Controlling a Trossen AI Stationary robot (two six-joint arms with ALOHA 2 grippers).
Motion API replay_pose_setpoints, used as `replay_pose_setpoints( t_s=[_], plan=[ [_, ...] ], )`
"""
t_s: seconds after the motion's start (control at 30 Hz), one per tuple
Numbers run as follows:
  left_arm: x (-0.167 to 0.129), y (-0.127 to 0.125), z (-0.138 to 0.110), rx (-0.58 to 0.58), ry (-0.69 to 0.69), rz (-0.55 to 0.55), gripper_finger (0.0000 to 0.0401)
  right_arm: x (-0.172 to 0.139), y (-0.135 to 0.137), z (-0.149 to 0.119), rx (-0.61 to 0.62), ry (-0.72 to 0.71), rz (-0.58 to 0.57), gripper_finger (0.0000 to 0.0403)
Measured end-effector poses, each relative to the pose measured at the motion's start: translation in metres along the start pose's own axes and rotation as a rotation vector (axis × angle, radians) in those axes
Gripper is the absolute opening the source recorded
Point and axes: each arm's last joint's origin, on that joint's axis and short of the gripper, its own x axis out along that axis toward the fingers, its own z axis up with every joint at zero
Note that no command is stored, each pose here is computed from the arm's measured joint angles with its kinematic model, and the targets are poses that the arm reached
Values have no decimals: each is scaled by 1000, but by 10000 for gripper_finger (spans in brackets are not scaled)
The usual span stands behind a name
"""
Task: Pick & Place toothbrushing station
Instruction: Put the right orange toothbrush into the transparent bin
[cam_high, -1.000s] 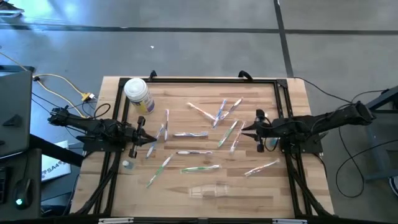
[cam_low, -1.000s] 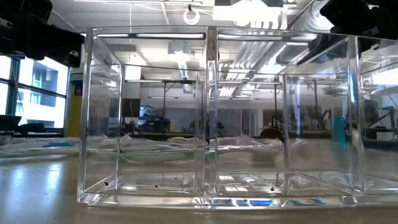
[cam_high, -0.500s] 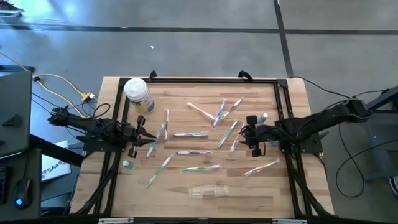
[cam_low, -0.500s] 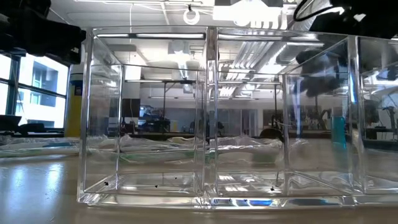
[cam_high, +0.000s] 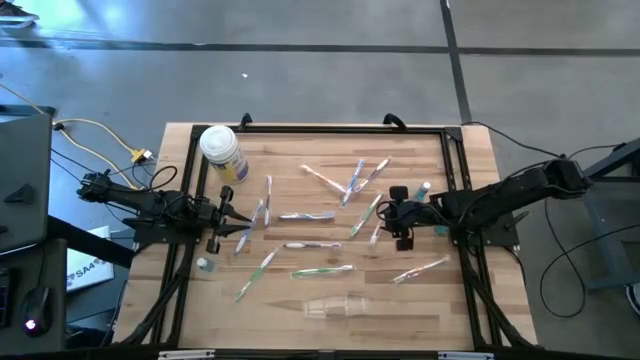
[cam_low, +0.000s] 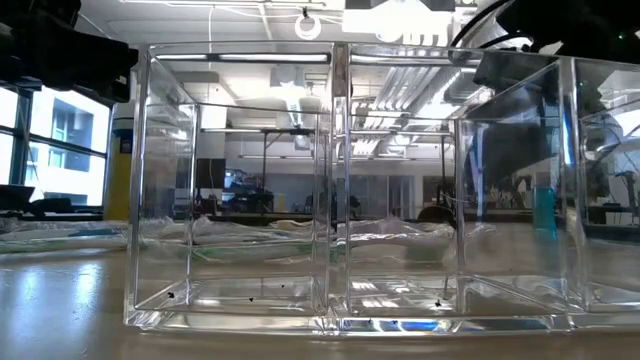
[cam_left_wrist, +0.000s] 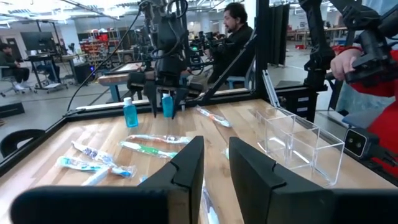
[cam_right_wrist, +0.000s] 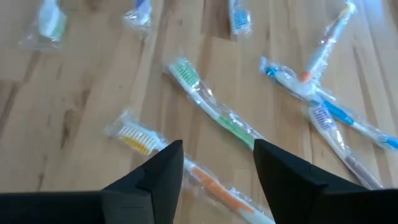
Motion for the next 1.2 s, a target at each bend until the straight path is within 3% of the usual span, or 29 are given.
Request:
replay_pose_setpoints(
  t_s=[0.23, 0.5, 0.8, 1.03, 1.2],
  plan=[
    [0, 0, 0, -5, 0, -1, 77, 4, 6, 0, -46, 42, 25, 222],
    [0, 0, 0, -5, 0, -9, 77, 27, 13, -10, -105, 170, 43, 224],
    [0, 0, 0, 0, 0, -9, 77, 49, 13, -15, -150, 196, 104, 224],
    [0, 0, 0, 0, 3, -9, 77, 60, 6, -21, -34, 244, 158, 219],
    [0, 0, -1, 1, 7, -9, 77, 61, 4, -25, 49, 281, 176, 184]
  ],
)
